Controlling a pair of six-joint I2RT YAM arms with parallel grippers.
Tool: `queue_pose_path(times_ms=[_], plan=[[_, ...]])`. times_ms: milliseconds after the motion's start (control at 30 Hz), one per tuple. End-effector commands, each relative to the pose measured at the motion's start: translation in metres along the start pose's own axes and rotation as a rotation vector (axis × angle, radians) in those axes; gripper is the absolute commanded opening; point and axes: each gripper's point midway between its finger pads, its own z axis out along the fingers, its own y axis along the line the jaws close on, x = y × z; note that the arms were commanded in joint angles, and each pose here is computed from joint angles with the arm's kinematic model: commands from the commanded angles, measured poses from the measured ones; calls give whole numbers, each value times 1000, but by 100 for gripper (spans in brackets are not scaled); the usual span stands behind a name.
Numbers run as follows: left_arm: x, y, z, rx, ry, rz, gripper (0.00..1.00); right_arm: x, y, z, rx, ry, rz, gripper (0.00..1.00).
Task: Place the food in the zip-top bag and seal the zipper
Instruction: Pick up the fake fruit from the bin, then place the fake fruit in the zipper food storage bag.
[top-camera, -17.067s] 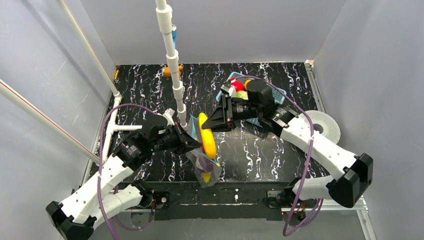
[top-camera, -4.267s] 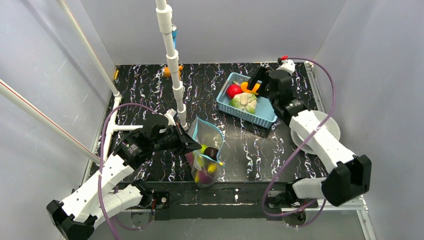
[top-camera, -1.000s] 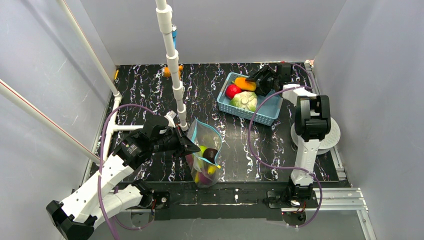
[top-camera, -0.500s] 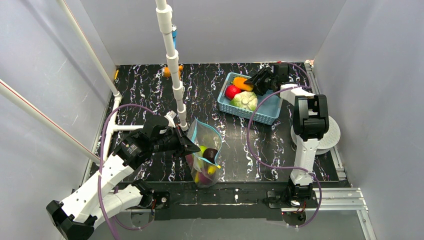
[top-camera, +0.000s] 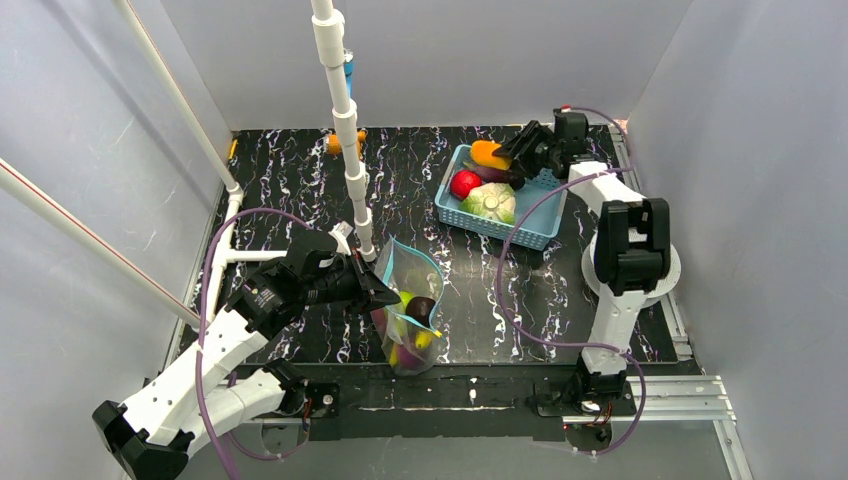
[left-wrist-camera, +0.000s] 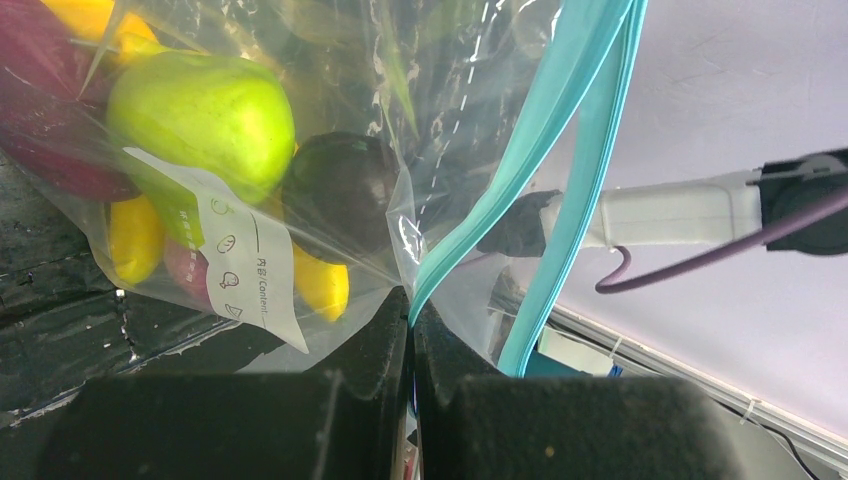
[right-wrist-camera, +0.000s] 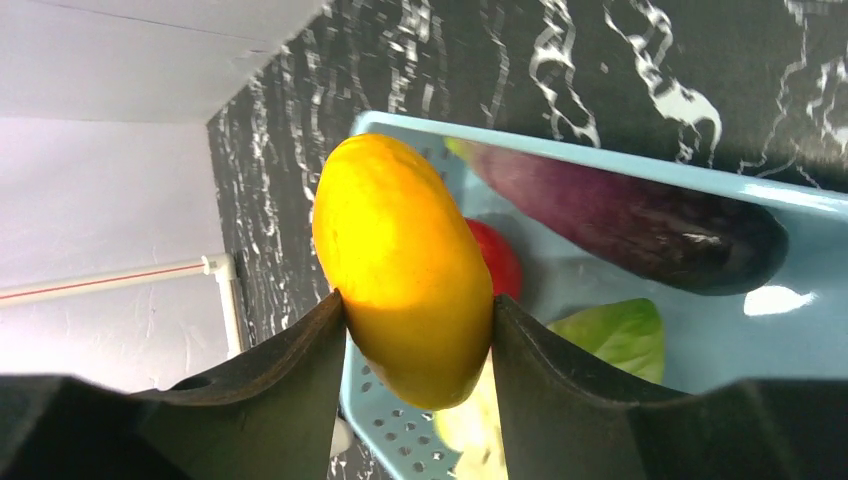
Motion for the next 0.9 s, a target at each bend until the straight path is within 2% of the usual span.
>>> queue_pose_path(times_ms=[0, 167, 300, 400, 567, 867], plan=[[2, -2, -5, 9, 3, 6, 0, -35, 68, -56, -86, -140, -160, 17], [2, -4, -3, 15, 9, 10, 0, -24, 81, -91, -98, -160, -207, 8], [1, -5, -3, 21, 9, 10, 0, 12, 78, -108, -114, -118, -205, 1], [1, -5, -3, 24, 8, 12, 0, 50, 80, -115, -126, -42, -191, 1], [0, -8, -2, 31, 8, 16, 0, 97, 111, -145, -165, 25, -267, 1], [-7, -9, -4, 47, -45, 24, 0, 156, 178, -218, -228, 54, -525, 1]])
